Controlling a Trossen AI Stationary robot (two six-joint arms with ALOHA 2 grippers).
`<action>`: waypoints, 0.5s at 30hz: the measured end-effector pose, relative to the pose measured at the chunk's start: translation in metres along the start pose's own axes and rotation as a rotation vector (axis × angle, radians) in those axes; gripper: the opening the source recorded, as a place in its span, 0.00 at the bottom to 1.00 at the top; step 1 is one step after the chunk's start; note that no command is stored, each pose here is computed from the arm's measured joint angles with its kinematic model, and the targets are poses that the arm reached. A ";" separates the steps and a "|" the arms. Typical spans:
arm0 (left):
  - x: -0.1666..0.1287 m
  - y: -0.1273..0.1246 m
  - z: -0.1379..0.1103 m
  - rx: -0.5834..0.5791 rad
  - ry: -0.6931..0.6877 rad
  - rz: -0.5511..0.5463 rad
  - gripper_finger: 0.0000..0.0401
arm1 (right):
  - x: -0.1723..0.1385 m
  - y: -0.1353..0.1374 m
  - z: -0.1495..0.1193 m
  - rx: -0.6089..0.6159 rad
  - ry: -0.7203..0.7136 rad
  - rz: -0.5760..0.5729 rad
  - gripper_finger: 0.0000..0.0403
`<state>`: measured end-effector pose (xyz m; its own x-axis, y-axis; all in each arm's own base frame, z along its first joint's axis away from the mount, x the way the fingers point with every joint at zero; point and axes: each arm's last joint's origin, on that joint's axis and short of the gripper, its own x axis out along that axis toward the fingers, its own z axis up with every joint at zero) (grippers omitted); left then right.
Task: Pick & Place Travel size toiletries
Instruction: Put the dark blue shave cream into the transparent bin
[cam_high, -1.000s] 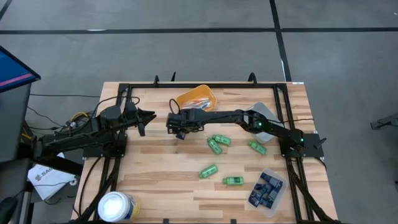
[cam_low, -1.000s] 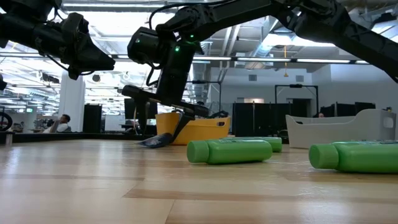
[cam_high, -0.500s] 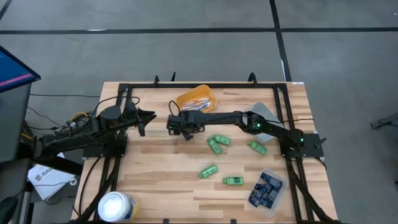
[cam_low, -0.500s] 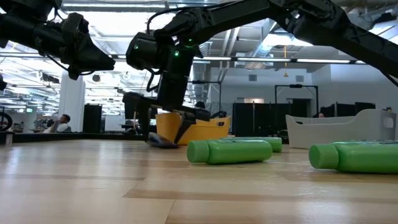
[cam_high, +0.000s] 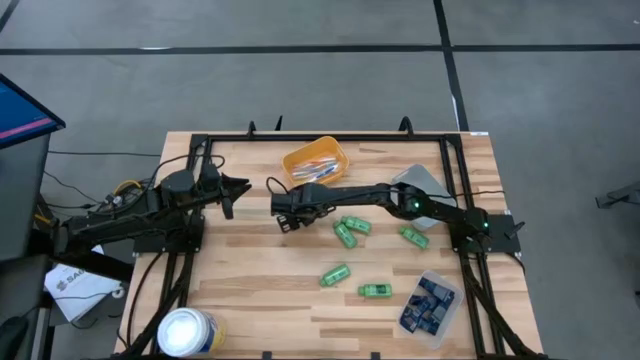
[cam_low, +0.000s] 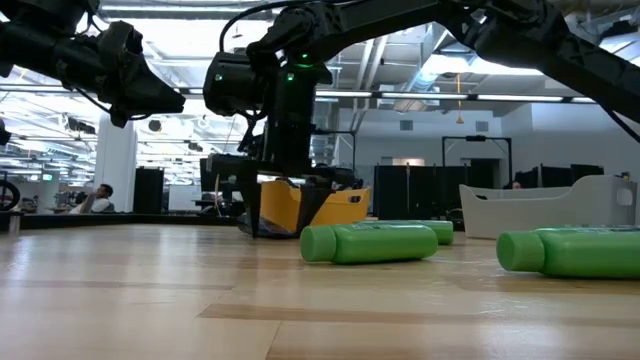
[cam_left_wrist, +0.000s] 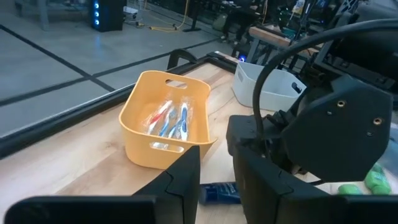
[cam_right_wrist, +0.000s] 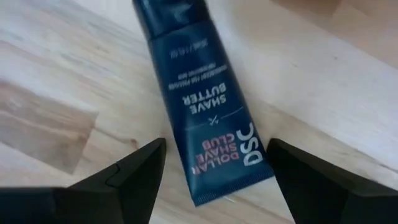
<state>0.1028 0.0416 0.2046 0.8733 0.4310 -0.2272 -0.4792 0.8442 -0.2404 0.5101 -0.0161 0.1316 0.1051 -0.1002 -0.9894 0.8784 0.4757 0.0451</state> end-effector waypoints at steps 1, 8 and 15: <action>0.000 0.000 0.000 0.005 0.000 0.000 0.23 | 0.000 0.000 -0.001 -0.008 0.002 -0.002 0.67; 0.000 0.000 0.000 0.006 0.000 0.000 0.23 | -0.001 0.000 -0.004 -0.029 0.022 -0.004 0.50; 0.000 0.000 0.000 0.006 0.000 0.000 0.23 | -0.001 0.001 -0.008 -0.041 0.034 -0.009 0.36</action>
<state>0.1028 0.0416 0.2046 0.8732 0.4312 -0.2272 -0.4788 0.8460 -0.2344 0.5076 -0.0085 0.1317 0.0813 -0.0751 -0.9939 0.8596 0.5101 0.0317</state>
